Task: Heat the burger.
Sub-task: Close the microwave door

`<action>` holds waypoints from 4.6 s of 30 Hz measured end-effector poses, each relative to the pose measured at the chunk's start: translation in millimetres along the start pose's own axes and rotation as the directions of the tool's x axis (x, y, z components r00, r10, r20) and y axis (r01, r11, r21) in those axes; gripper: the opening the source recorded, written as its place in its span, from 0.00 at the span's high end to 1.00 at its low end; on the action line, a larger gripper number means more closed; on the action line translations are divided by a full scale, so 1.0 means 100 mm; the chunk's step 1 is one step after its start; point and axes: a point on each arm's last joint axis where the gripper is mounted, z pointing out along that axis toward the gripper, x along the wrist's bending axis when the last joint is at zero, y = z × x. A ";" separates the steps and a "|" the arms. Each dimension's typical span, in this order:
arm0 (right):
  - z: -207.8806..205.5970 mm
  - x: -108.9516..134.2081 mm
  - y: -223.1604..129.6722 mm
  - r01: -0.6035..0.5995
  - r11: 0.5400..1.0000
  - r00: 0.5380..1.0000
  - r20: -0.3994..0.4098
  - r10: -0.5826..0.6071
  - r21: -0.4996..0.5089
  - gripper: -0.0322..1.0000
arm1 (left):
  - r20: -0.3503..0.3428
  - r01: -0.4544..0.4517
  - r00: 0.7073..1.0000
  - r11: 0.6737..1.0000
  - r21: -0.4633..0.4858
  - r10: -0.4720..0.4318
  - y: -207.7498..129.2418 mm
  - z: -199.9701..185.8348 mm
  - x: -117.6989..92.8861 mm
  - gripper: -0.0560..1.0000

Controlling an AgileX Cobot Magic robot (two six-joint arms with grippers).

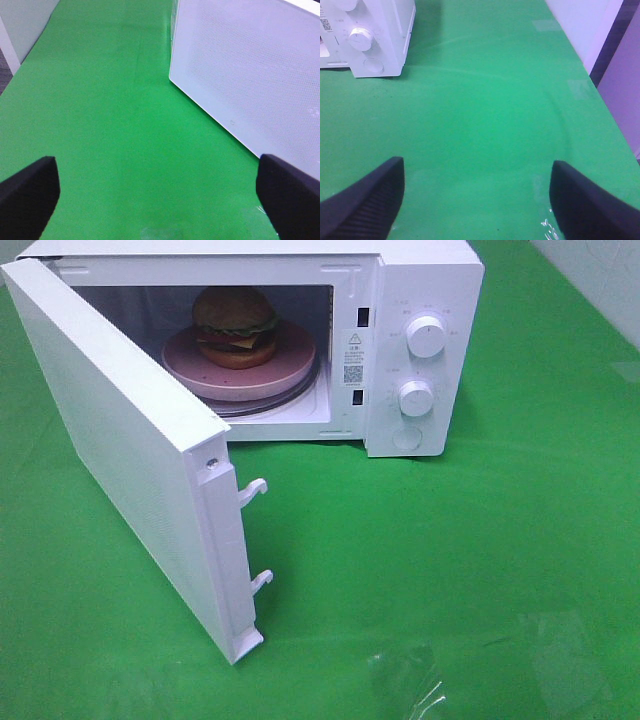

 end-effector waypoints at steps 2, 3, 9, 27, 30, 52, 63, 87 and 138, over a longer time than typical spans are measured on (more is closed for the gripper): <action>0.00 0.00 0.00 0.000 1.000 1.000 0.000 0.000 0.000 0.23 | 0.000 0.000 1.000 1.000 0.000 0.000 0.00 0.00 0.00 0.01; 0.00 0.00 0.00 0.000 1.000 1.000 0.000 0.000 0.000 0.23 | 0.000 0.000 1.000 1.000 0.000 0.000 0.00 0.00 0.00 0.01; 0.00 0.00 0.00 0.000 1.000 1.000 0.000 0.000 0.000 0.23 | 0.000 0.000 1.000 1.000 0.000 0.000 0.00 0.00 0.00 0.01; 0.00 0.00 0.00 0.000 1.000 1.000 0.000 0.000 0.000 0.23 | 0.000 0.000 1.000 1.000 0.000 0.000 0.00 0.00 0.00 0.01; 0.00 0.00 0.00 0.000 1.000 1.000 0.000 0.000 0.000 0.23 | 0.000 0.000 1.000 1.000 -0.009 0.000 0.01 -0.01 0.00 0.01; 0.00 0.00 0.00 0.000 1.000 1.000 0.000 0.000 0.000 0.23 | -0.012 0.035 0.999 0.997 -0.072 -0.036 0.46 0.29 0.03 0.63; 0.00 0.00 0.00 0.000 1.000 1.000 0.000 0.000 0.000 0.23 | -0.033 0.041 0.998 0.989 -0.142 -0.046 0.51 0.66 0.09 0.94; 0.00 0.00 0.00 0.000 1.000 1.000 0.000 0.000 -0.001 0.23 | -0.090 0.029 0.994 0.937 -0.348 -0.064 0.18 1.37 0.23 0.95; 0.00 0.00 0.00 0.000 1.000 1.000 0.000 0.000 -0.001 0.23 | 0.330 -0.097 0.933 0.983 -0.158 0.145 -0.06 2.78 -0.67 0.95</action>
